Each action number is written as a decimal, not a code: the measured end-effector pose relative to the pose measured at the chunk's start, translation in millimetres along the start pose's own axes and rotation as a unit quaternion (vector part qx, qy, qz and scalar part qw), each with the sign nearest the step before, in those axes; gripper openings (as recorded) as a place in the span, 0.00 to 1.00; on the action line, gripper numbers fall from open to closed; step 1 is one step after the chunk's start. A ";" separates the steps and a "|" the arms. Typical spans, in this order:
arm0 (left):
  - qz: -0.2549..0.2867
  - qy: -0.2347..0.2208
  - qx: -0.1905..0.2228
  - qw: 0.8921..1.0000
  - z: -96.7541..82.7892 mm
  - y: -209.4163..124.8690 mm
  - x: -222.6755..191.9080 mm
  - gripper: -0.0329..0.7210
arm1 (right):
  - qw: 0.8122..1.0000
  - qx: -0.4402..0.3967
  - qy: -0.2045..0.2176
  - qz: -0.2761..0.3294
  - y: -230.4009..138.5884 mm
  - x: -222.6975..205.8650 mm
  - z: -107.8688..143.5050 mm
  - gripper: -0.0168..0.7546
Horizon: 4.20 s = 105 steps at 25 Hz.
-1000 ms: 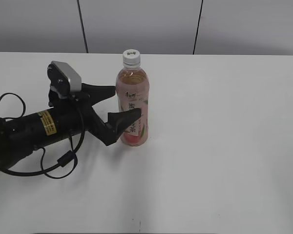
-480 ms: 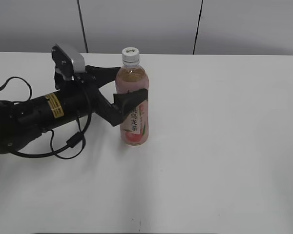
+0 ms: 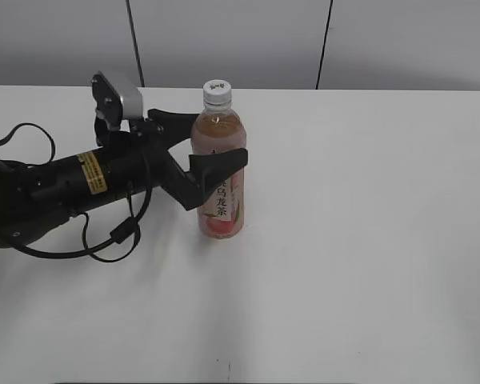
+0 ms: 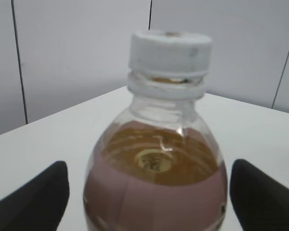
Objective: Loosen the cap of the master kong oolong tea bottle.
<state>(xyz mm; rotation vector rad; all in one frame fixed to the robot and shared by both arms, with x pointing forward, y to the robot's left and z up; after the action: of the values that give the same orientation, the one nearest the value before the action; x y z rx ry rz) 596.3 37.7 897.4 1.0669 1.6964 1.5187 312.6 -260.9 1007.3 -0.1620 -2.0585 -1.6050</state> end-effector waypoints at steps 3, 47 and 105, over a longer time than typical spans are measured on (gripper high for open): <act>0.001 -0.004 0.001 1.000 -2.6 -0.3 -0.9 0.85 | 1.000 0.000 0.000 0.000 0.0 0.0 0.0 0.63; 0.001 0.028 0.022 0.999 0.0 -1.7 -8.6 0.66 | 1.000 0.004 -0.008 0.003 -1.2 0.0 -3.0 0.63; 0.016 -0.050 -0.010 0.999 -29.5 -7.0 -8.0 0.66 | 0.967 0.073 0.242 -0.014 226.5 -202.6 12.0 0.49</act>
<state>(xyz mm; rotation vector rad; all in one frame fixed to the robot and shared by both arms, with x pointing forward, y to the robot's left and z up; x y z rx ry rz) 573.7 16.2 894.3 1.1448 1.6002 1.4737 572.9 -139.8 1107.8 0.2875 -1.7852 -1.3366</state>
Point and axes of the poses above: a point on each arm's last joint axis where the gripper is mounted, x pointing back along that axis away from the gripper, z along the wrist's bending axis when the last joint is at zero, y = z × x, the point moved 10 cm from there along -x, pointing out along that axis toward the gripper, and after that the axes turned 5 degrees about x, right-handed, at the moved point
